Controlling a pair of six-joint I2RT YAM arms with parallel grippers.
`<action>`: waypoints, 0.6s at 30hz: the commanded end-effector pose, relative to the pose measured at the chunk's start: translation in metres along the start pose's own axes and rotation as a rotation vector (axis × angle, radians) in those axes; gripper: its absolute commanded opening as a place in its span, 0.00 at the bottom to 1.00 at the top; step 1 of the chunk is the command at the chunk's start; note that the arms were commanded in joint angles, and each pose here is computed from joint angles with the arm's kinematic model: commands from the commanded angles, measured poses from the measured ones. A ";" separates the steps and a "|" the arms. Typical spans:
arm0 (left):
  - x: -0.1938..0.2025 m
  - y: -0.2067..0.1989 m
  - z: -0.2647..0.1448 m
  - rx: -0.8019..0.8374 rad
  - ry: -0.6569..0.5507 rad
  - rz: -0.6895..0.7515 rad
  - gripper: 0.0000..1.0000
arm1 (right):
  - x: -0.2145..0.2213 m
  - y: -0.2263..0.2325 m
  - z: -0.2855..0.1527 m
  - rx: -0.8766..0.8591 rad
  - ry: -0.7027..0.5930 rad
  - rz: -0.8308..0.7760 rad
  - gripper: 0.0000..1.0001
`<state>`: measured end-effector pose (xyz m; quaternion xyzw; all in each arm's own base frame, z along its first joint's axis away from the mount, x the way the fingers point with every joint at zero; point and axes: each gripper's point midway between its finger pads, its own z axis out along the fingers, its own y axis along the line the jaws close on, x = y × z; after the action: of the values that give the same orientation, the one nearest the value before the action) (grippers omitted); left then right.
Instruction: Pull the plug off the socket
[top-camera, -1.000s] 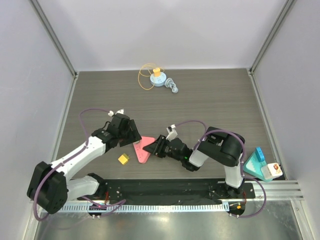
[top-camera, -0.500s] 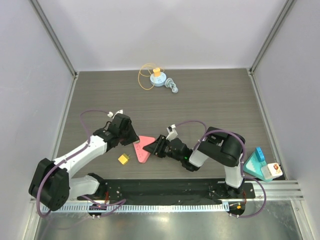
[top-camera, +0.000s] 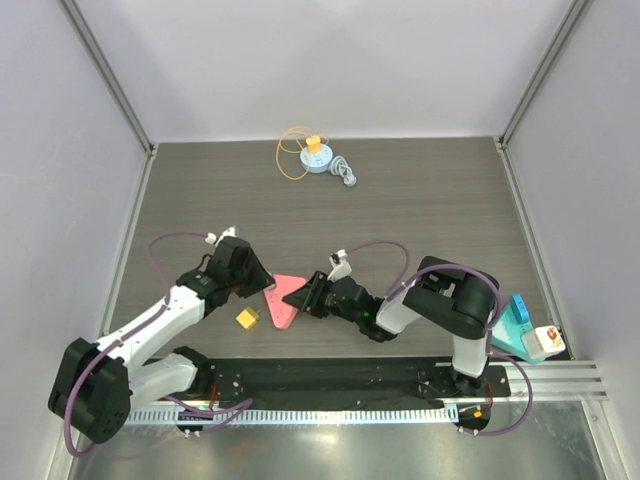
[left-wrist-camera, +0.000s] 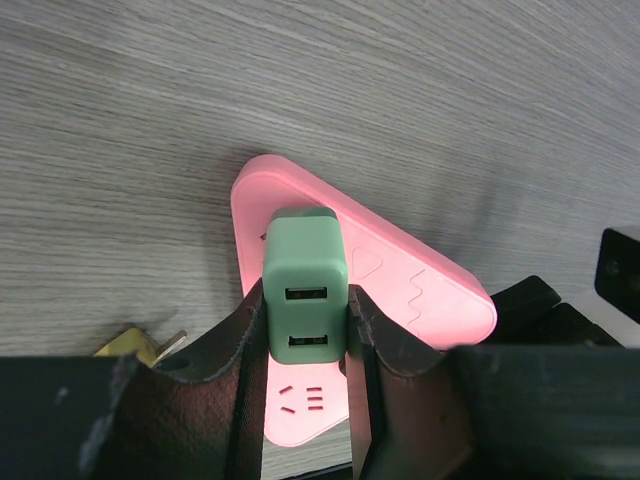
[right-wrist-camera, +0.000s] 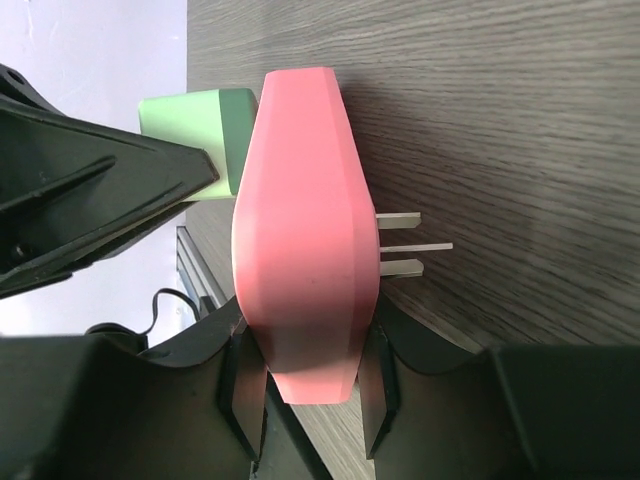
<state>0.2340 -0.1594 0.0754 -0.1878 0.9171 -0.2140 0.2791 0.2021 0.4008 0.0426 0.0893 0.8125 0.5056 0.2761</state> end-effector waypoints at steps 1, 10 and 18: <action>-0.005 -0.068 -0.027 0.329 0.012 -0.016 0.00 | 0.000 -0.102 -0.014 0.357 -0.036 0.021 0.01; -0.005 -0.079 -0.041 0.449 -0.029 -0.002 0.00 | 0.000 -0.111 -0.016 0.321 -0.029 0.135 0.01; -0.025 -0.047 -0.059 0.341 -0.194 -0.054 0.00 | -0.001 -0.114 -0.020 0.302 -0.019 0.148 0.01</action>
<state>0.2264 -0.1813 0.1452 -0.1593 0.8379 -0.3683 0.3700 0.2241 0.3789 0.0368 0.1698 0.7864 0.5358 0.2562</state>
